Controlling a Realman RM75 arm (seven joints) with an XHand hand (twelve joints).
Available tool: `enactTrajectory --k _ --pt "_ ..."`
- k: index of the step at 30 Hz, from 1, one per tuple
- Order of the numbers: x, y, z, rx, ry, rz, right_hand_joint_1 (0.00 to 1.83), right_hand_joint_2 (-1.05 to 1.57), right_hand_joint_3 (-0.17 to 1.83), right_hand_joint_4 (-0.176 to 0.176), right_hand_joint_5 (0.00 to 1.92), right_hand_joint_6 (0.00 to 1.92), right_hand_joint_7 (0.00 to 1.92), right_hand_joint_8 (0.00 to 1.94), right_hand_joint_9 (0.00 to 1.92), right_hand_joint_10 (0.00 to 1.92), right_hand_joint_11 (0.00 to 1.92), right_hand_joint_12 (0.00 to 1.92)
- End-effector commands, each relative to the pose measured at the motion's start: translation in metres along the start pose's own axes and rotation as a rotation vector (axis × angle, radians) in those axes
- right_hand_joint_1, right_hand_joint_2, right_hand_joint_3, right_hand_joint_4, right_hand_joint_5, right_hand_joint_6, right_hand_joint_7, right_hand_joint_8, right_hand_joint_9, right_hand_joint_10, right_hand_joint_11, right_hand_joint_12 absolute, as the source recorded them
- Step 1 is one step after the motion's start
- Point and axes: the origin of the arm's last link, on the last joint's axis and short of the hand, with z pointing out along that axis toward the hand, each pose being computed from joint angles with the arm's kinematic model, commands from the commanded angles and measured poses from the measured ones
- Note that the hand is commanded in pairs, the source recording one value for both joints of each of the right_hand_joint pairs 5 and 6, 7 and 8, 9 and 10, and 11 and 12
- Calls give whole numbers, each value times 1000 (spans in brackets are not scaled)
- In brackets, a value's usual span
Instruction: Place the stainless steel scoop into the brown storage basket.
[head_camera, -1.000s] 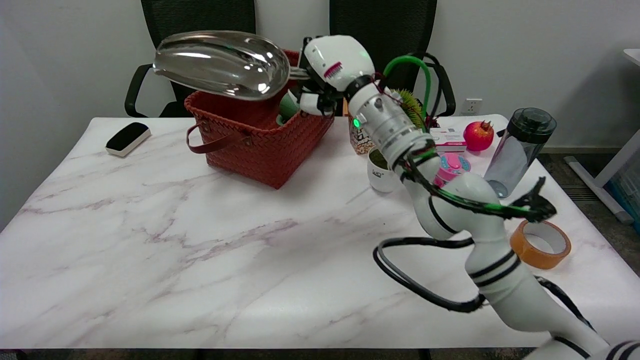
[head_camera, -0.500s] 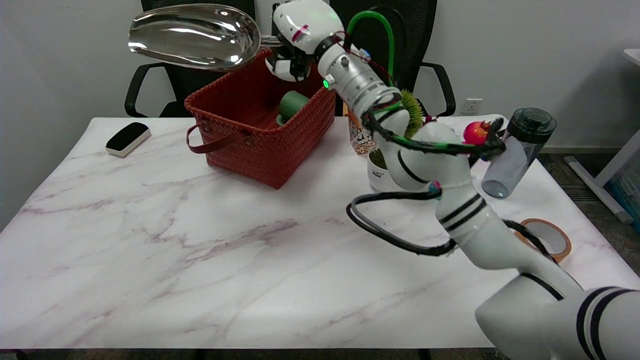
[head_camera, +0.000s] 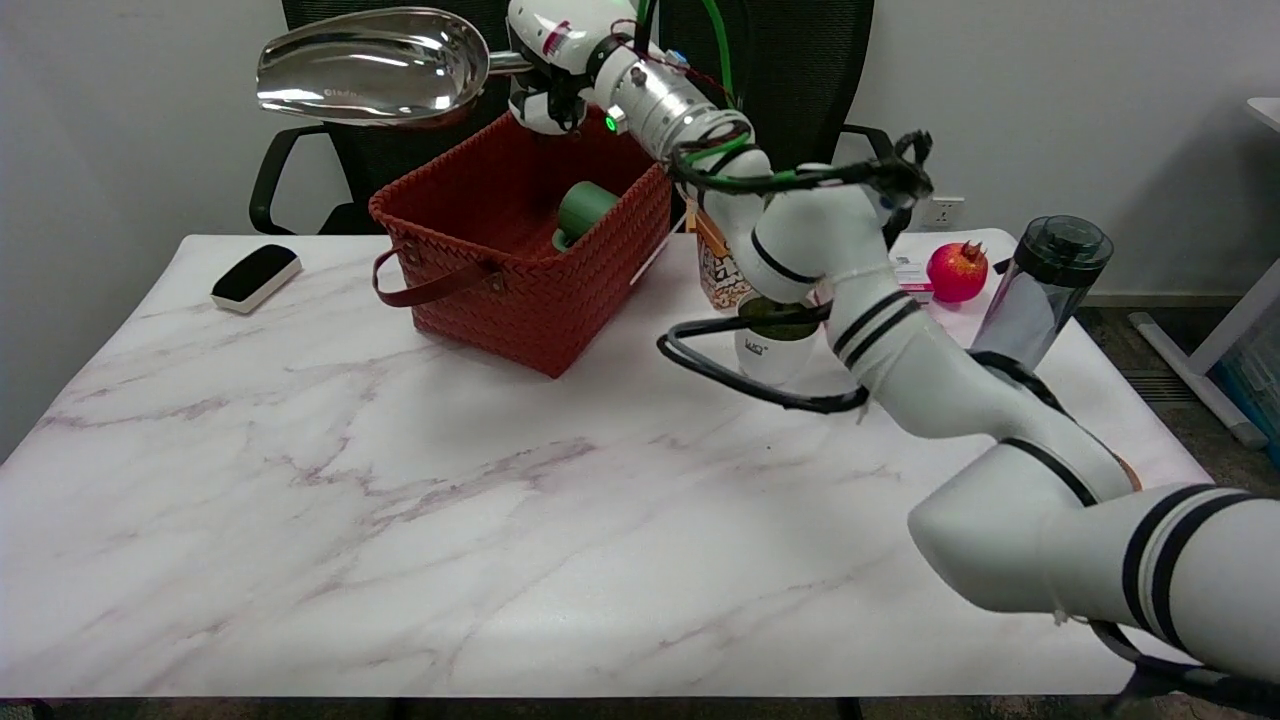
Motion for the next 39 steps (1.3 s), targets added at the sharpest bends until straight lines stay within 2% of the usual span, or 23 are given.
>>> enactTrajectory --k 1,9,21,30,39 --pt "-10 16 45 -6 -122 -144 946 1421 398 0 1920 1920 1920 1920 1918 1918 1920 1920" --pt "-30 37 44 -63 -206 -202 908 1455 392 0 1920 1920 1920 1920 1920 1920 1920 1920" --pt "-65 62 35 -197 -366 -184 887 1492 385 0 1920 1920 1920 1920 1920 1920 1920 1920" --pt "-72 61 33 -202 -385 -155 913 1478 393 0 1920 1920 1920 1920 1920 1920 1920 1920" --pt "-75 45 34 -157 -374 -168 847 1571 365 0 1920 1920 1920 1920 1920 1920 1920 1920"
